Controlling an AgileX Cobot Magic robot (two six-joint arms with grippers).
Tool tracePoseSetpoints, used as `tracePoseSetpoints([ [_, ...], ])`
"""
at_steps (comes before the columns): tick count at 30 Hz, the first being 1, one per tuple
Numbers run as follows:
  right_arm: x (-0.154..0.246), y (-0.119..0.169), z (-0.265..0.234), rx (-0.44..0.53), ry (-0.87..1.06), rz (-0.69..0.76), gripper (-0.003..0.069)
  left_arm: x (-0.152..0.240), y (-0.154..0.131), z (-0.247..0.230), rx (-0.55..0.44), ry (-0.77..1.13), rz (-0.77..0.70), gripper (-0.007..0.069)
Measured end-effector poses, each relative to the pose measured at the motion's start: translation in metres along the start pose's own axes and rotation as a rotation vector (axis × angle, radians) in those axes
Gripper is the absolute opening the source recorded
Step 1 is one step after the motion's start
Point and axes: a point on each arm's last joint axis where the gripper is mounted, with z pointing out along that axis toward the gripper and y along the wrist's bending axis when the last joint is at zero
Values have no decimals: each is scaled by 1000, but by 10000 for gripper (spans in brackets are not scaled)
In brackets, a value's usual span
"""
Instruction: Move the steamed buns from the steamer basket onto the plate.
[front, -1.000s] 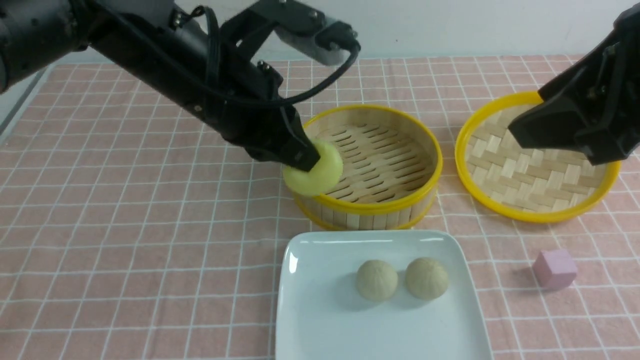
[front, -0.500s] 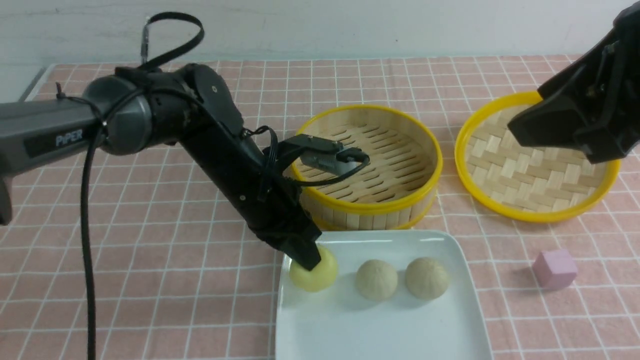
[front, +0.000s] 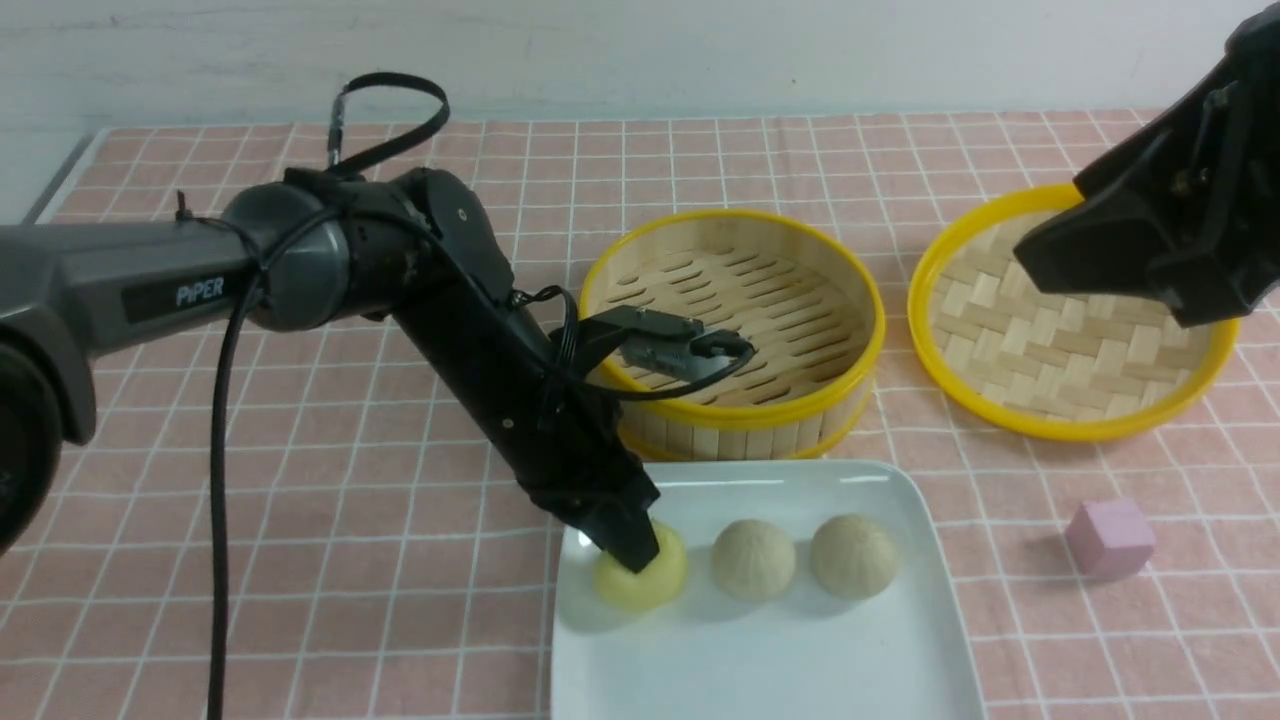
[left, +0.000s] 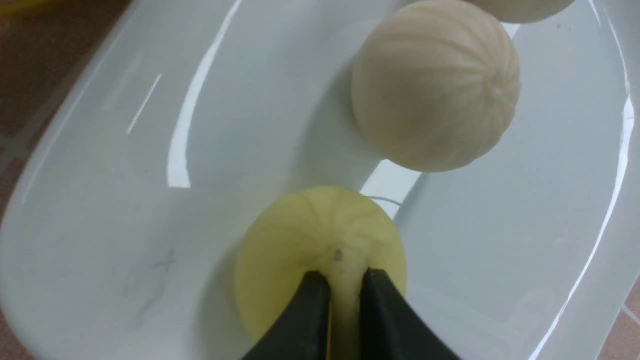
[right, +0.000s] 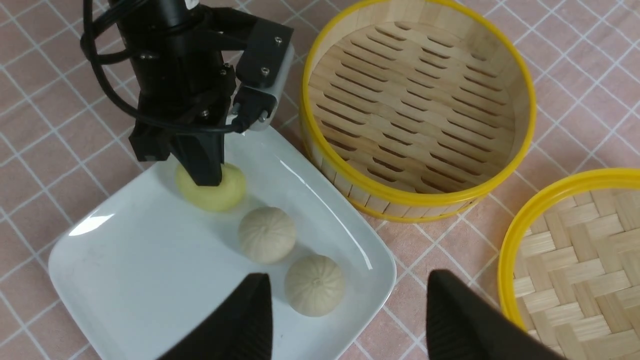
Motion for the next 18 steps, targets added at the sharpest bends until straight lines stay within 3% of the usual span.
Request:
tracePoseSetpoints([
  [2, 0, 0, 0, 0, 0, 0, 422, 0, 0, 0, 2, -1, -1, 152],
  [3, 0, 0, 0, 0, 0, 0, 422, 0, 0, 0, 2, -1, -1, 231],
  [4, 0, 0, 0, 0, 0, 0, 422, 0, 0, 0, 2, -1, -1, 241],
  [5, 0, 0, 0, 0, 0, 0, 422, 0, 0, 0, 2, -1, -1, 338],
  [7, 0, 0, 0, 0, 0, 0, 422, 0, 0, 0, 3, 0, -1, 453],
  [9, 0, 0, 0, 0, 0, 0, 422, 0, -1, -1, 3, -4, -1, 498],
  [11, -1, 0, 0, 3, -6, -3, 422, -4, -4, -10, -24, -47, 12, 620],
  [14, -3, -1, 0, 14, -33, -3, 422, -13, -16, -37, -90, -153, 57, 669],
  [18, -7, -5, 0, 52, -72, -17, 422, -22, -34, -78, -189, -288, 117, 669],
])
